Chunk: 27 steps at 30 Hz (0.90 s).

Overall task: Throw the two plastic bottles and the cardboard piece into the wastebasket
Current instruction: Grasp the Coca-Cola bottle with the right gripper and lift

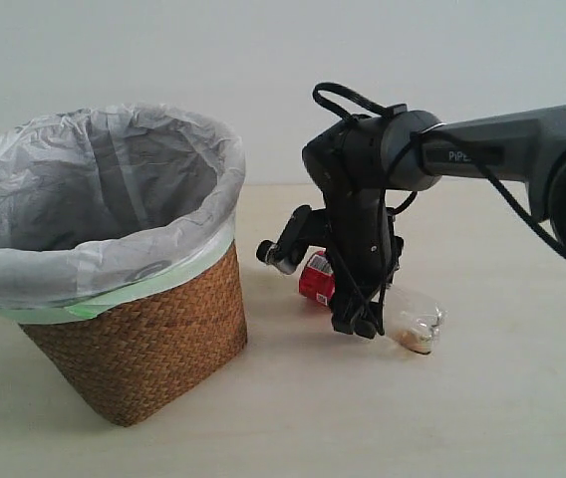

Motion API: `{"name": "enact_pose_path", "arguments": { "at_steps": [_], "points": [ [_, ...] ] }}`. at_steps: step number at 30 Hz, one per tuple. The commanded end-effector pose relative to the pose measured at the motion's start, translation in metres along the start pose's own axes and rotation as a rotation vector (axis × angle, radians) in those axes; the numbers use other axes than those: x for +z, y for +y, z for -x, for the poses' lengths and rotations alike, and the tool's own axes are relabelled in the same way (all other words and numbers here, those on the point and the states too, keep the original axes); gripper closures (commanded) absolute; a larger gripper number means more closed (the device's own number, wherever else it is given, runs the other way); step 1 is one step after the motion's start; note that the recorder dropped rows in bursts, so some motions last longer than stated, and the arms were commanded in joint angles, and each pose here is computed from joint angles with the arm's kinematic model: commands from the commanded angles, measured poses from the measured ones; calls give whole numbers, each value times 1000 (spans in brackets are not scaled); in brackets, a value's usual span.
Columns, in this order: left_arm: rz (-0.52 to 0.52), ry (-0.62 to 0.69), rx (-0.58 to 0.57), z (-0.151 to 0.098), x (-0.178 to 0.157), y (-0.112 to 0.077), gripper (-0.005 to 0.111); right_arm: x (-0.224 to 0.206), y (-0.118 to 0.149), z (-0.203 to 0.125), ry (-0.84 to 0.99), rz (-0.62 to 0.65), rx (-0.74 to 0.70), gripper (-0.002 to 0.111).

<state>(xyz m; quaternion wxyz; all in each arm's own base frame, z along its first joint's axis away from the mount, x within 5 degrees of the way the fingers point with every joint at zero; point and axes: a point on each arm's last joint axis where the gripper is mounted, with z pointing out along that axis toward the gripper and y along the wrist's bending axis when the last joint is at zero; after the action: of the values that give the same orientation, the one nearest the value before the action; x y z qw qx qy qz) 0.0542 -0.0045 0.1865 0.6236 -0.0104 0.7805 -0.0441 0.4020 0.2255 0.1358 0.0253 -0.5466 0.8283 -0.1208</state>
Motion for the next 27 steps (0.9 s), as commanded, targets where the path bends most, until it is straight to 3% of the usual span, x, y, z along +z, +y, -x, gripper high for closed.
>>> {"name": "enact_pose_path", "arguments": {
  "at_steps": [1, 4, 6, 9, 10, 13, 17, 21, 27],
  "points": [
    [2, 0, -2, -1, 0, 0, 103, 1, 0, 0, -1, 1, 23, 42],
    [2, 0, -2, -1, 0, 0, 103, 1, 0, 0, -1, 0, 55, 49],
    [2, 0, -2, -1, 0, 0, 103, 1, 0, 0, -6, -3, 80, 65],
    [2, 0, -2, -1, 0, 0, 103, 1, 0, 0, -2, -1, 125, 102],
    [2, 0, -2, -1, 0, 0, 103, 1, 0, -1, 2, -1, 140, 108],
    [2, 0, -2, -1, 0, 0, 103, -2, -2, -4, 28, -24, 249, 102],
    [2, 0, -2, -1, 0, 0, 103, -18, -3, -12, 67, -25, 337, 103],
    [2, 0, -2, -1, 0, 0, 103, -56, -4, -20, -52, -28, 407, 103],
    [2, 0, -2, -1, 0, 0, 103, -115, 9, -60, -243, -80, 521, 103]
  ]
}}
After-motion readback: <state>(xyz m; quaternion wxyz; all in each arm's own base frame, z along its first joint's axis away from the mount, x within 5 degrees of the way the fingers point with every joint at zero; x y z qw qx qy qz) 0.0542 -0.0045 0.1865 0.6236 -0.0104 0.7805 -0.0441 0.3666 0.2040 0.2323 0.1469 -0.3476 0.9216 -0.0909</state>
